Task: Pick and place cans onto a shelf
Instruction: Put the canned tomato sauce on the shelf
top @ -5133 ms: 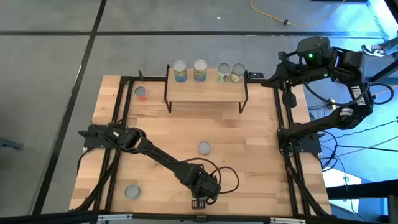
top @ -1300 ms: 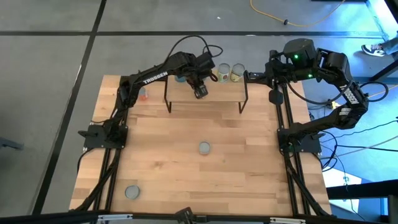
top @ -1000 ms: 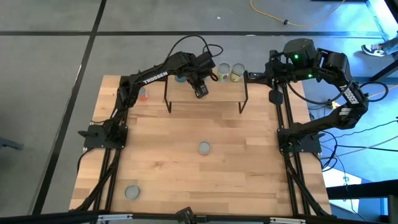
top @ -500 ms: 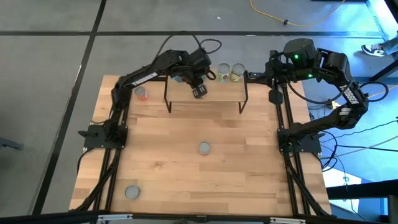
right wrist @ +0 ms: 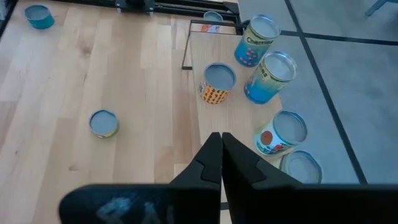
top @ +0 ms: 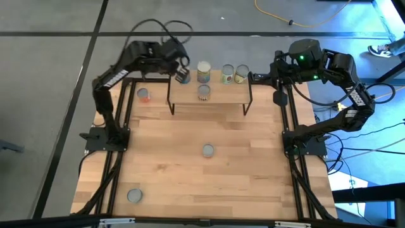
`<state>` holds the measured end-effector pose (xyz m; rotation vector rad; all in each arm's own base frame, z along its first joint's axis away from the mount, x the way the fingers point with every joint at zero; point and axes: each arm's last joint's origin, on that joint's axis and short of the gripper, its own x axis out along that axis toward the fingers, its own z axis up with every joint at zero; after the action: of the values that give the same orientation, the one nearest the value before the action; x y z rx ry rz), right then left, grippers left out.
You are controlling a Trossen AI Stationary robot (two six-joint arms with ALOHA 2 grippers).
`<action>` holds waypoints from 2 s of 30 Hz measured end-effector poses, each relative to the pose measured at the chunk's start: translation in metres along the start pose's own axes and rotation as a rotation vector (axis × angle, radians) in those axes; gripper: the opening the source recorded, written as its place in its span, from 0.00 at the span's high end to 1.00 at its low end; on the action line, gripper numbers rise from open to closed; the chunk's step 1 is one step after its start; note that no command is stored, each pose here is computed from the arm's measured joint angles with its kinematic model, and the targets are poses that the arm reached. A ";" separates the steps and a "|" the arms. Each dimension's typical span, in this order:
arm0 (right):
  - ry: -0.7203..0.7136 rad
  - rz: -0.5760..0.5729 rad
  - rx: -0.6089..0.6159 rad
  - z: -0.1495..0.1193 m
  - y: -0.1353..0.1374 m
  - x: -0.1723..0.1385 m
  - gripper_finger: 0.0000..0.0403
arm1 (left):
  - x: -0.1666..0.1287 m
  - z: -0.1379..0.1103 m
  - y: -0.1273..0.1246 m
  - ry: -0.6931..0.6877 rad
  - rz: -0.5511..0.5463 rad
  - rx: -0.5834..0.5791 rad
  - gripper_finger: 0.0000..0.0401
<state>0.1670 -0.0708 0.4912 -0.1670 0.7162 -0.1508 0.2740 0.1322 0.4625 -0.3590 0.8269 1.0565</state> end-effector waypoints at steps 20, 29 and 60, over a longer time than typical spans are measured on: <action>-0.034 -0.028 0.021 0.004 -0.002 0.000 0.99 | 0.072 0.014 0.110 0.286 0.012 -0.579 0.87; -0.037 -0.029 0.020 0.004 -0.002 0.000 0.99 | 0.128 -0.019 0.122 0.569 0.034 -0.629 0.87; -0.066 -0.041 -0.014 0.007 -0.003 0.000 0.99 | 0.215 -0.121 0.135 0.929 0.204 -0.645 0.87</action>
<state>0.1710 -0.0730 0.4970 -0.1995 0.6487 -0.1786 0.1559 0.2544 0.2384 -1.4053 1.3401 1.3443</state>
